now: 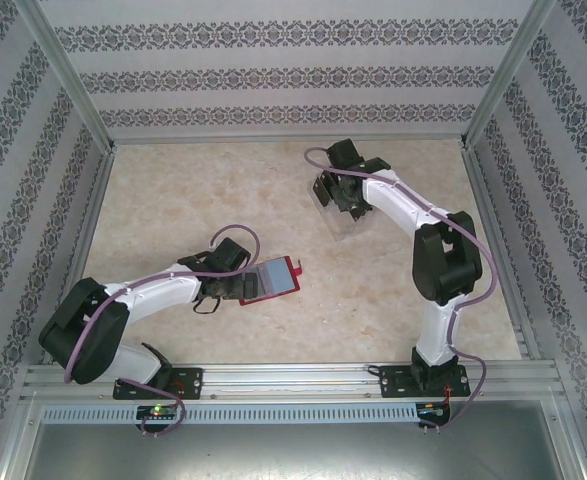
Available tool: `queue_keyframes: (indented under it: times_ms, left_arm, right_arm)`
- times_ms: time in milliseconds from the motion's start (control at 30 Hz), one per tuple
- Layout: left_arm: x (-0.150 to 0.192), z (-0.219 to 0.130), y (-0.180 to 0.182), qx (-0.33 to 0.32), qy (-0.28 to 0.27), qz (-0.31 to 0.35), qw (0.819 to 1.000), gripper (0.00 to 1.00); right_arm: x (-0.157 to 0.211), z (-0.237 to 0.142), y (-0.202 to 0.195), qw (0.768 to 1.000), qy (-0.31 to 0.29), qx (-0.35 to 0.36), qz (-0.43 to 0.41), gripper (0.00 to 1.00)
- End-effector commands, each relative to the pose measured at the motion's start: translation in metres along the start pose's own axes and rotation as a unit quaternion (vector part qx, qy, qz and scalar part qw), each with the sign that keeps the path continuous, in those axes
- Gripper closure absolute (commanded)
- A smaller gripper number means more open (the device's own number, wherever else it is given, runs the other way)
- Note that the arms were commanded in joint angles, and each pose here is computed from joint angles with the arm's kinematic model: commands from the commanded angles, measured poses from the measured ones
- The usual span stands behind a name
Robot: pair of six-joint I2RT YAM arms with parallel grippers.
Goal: Put the credit cards into the card holder
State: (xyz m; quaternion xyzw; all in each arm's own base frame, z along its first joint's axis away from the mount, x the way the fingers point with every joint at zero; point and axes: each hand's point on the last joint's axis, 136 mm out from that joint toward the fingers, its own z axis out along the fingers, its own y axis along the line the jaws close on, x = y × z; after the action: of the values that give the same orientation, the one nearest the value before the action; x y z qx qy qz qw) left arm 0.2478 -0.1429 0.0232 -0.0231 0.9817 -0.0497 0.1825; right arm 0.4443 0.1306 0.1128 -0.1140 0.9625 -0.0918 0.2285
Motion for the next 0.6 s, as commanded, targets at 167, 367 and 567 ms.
queue_keyframes:
  times_ms: [167, 367, 567]
  left_arm:
    - [0.0082, 0.0017, 0.0082, -0.022, 0.012, 0.016, 1.0, 0.0]
    - [0.0084, 0.0022, 0.008, -0.022, 0.013, 0.017, 1.0, 0.0]
    - [0.0084, 0.0024, 0.0067, -0.019, 0.014, 0.018, 1.0, 0.0]
  right_arm:
    - [0.001, 0.0097, -0.0022, 1.0, 0.014, 0.007, -0.004, 0.65]
    - [0.0007, 0.0072, -0.0019, 1.0, 0.012, 0.002, 0.001, 0.73]
    - [-0.0041, 0.0072, -0.0034, 1.0, 0.008, -0.001, 0.005, 0.73]
